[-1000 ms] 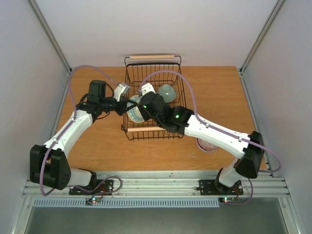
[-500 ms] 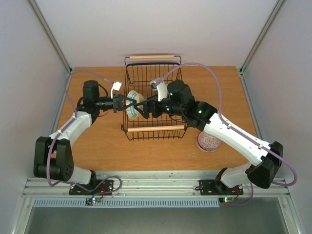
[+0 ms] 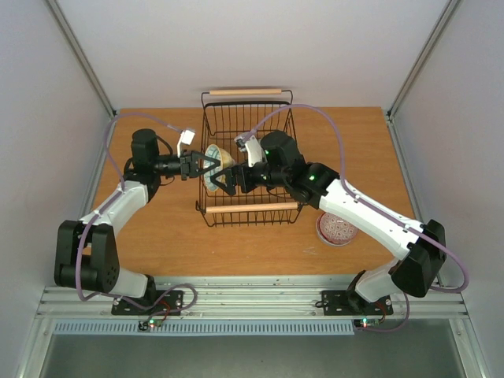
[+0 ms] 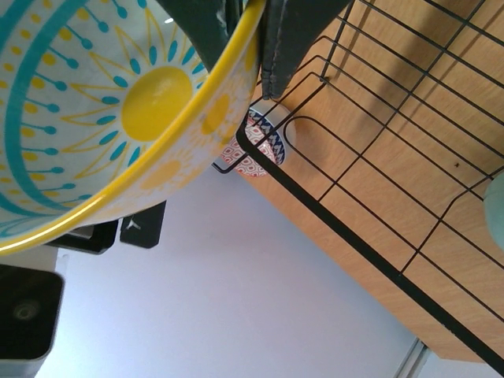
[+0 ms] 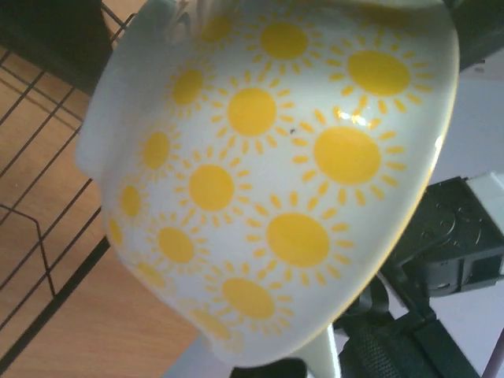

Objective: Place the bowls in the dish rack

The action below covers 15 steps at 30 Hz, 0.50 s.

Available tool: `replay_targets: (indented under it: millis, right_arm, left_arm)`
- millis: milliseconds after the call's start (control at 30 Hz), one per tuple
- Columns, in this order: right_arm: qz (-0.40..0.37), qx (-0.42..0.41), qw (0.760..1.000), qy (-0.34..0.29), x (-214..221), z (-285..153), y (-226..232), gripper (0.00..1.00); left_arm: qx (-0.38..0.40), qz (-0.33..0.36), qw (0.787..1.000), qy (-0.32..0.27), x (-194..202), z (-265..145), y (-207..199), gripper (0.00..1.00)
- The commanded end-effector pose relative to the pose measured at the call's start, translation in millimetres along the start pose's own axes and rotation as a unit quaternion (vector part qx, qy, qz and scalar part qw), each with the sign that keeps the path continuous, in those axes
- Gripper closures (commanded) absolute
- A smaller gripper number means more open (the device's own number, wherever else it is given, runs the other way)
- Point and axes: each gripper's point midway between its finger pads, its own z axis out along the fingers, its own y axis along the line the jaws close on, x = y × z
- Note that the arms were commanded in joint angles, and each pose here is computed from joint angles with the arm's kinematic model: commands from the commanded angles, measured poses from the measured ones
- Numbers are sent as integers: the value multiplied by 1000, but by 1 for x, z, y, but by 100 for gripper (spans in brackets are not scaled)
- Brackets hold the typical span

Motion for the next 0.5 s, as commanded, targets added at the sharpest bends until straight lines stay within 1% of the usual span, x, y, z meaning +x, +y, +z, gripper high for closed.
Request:
replay_targets:
  millis: [0,100,200,267,300,333,367,400,433,467]
  right_arm:
    - [8,-37,999,5,1,4,11,17]
    - [6,-41,999,2,-1,3,13,47]
    - [1,-33,999,-8,-5,-1,13,72]
    - [-5,-22,1000,-14,-8,-4,10,91]
    - [-11,-16,1000,-17,-10,-6,10,97]
    - [-18,-2,1000,-21,-13,-8,7,98]
    - [-27,8,999,-21,-15,-9,5,99]
    - [-39,24,999,-23,-18,-12,2,99]
    - [-52,45,997,-25,-22,-14,-4,99]
    - [-66,76,994,-29,-26,-16,-13,99]
  left_arm:
    - [25,33,999,-1,-6,0,-12,100]
    - [22,28,999,-3,-6,0,-9,100]
    - [15,24,1000,-6,-7,0,-7,99]
    - [4,18,1000,-8,-7,0,-3,100]
    - [-6,8,1000,-9,-7,1,1,100]
    - [-22,-2,1000,-9,-8,0,5,94]
    - [-41,-13,999,-7,-8,0,10,76]
    - [-72,-1,997,-3,-9,-2,17,55]
    - [-110,0,994,7,-7,-5,25,42]
    - [-148,9,989,12,-8,-9,31,35]
